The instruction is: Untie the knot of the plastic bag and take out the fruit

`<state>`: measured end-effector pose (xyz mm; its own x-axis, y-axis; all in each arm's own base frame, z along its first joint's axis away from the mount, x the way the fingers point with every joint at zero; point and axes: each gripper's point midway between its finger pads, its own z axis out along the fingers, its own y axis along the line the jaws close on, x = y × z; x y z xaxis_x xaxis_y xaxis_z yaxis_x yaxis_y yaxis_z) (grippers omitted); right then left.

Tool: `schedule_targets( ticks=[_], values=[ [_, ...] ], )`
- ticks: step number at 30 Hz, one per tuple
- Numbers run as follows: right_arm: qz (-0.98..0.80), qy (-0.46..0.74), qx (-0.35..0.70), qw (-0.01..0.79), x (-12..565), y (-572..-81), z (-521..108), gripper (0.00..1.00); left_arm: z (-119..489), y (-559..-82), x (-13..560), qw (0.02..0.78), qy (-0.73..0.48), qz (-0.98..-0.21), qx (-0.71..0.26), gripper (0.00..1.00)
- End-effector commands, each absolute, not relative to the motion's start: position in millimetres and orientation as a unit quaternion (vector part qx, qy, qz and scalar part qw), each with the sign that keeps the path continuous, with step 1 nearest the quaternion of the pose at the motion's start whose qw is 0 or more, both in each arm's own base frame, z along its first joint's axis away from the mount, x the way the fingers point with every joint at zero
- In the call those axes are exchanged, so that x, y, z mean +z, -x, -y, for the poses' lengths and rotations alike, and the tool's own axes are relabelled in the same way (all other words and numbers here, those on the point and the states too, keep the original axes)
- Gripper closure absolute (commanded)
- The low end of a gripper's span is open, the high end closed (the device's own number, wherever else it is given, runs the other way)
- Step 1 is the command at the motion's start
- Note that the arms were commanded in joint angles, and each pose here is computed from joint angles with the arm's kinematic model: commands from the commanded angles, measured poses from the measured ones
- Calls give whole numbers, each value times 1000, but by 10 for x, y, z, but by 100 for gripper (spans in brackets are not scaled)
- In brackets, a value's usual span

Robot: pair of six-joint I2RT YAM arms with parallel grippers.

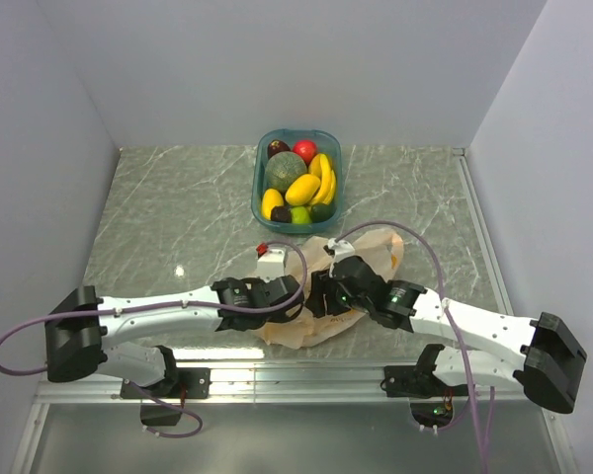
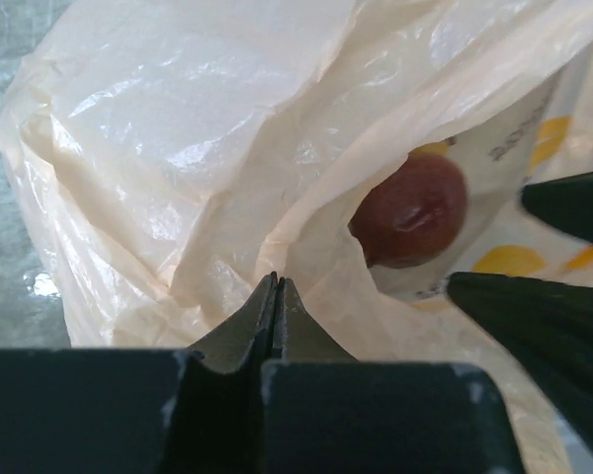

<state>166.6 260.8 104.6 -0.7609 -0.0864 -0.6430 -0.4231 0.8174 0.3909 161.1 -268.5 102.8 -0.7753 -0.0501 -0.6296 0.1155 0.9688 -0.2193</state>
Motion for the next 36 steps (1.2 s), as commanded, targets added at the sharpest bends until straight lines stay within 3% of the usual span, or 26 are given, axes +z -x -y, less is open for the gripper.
schedule_targets(
  ticks=[1,13,26,27,28,30,31,34,36],
  values=[
    [-908,136,242,315,915,-1667,-2535,34,2652,-1568,844,320,-52,-940,-102,99],
    [-930,170,190,263,376,-1614,-2721,23,2558,-1440,506,292,-66,-949,-98,99],
    [-925,177,163,293,355,-1700,-2759,28,2511,-1451,452,298,-66,-947,-95,99],
    [-925,174,161,296,361,-1708,-2752,32,2501,-1453,451,299,-67,-947,-93,100],
    [-924,172,158,302,369,-1731,-2738,43,2494,-1453,449,299,-66,-947,-92,99],
    [-923,171,156,308,402,-1745,-2727,55,2479,-1463,456,302,-63,-947,-91,100],
    [-923,170,152,309,413,-1754,-2705,67,2475,-1466,460,303,-62,-947,-90,99],
    [-918,170,156,322,541,-1749,-2665,82,2458,-1497,478,307,-58,-946,-88,100],
    [-910,171,171,337,692,-1746,-2644,87,2453,-1537,508,313,-54,-944,-87,99]
  ],
)
